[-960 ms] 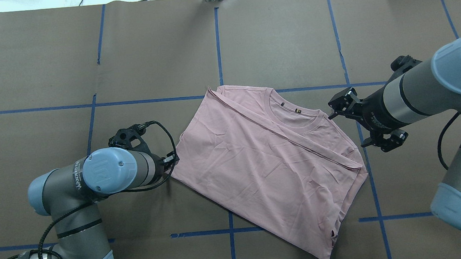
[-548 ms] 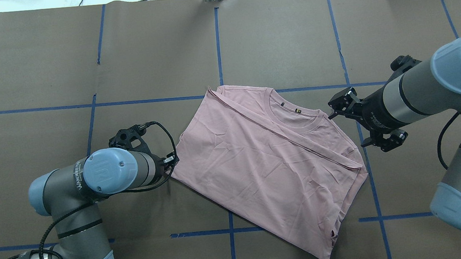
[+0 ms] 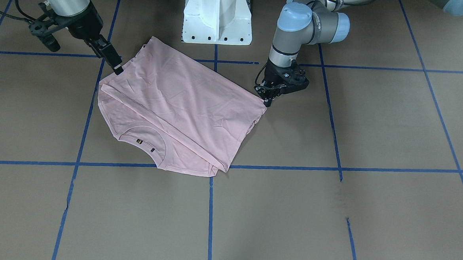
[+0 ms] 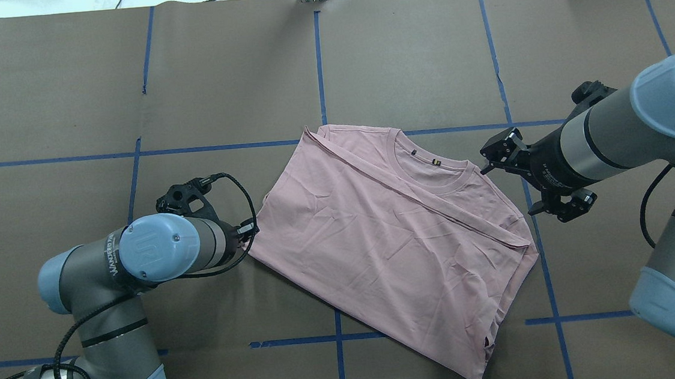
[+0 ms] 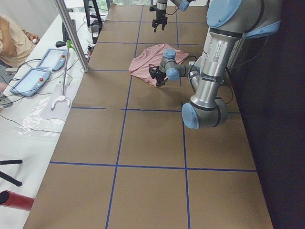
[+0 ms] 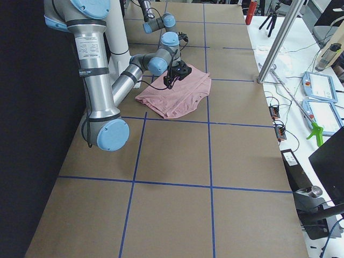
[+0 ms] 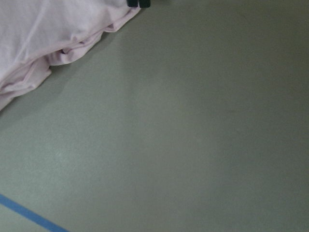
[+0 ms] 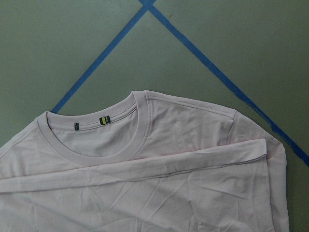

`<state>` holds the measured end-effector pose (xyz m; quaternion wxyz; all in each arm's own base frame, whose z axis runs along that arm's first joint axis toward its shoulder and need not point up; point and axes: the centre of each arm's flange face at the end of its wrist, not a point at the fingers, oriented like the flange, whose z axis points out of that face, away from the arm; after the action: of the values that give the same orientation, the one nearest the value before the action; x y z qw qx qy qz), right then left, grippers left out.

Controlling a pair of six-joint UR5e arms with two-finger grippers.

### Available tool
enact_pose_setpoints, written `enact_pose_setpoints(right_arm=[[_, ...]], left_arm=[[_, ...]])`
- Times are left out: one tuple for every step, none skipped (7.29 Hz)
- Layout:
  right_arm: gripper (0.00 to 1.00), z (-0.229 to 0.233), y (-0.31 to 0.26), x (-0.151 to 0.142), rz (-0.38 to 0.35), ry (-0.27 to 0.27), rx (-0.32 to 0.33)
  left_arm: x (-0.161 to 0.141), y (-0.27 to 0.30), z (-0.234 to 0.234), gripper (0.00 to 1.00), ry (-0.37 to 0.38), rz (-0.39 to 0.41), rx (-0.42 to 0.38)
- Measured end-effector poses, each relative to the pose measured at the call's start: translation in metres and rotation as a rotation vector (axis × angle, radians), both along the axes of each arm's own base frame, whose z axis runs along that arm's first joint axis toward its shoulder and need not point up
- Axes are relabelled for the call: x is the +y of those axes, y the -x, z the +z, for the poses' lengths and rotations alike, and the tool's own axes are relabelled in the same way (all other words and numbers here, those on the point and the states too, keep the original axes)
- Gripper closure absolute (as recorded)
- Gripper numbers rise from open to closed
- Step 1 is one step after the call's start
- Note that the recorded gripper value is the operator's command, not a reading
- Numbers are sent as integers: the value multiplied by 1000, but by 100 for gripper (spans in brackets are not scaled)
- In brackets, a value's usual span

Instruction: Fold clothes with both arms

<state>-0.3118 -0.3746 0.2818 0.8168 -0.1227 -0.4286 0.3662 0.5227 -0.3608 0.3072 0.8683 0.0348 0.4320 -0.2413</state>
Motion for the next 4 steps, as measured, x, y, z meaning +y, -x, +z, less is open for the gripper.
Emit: enact_pose_setpoints(right_arm=[[0, -1, 0, 0, 0, -1, -1], [0, -2, 0, 0, 1, -2, -3], [0, -3, 0, 0, 3, -1, -4], [0, -2, 0, -1, 10, -2, -1]], left_arm=[[-8, 11, -6, 100, -21, -4, -15], [-20, 23, -10, 100, -52, -3, -29], [-34, 34, -9, 100, -88, 1, -50], [-55, 48, -9, 100, -139, 6, -77]])
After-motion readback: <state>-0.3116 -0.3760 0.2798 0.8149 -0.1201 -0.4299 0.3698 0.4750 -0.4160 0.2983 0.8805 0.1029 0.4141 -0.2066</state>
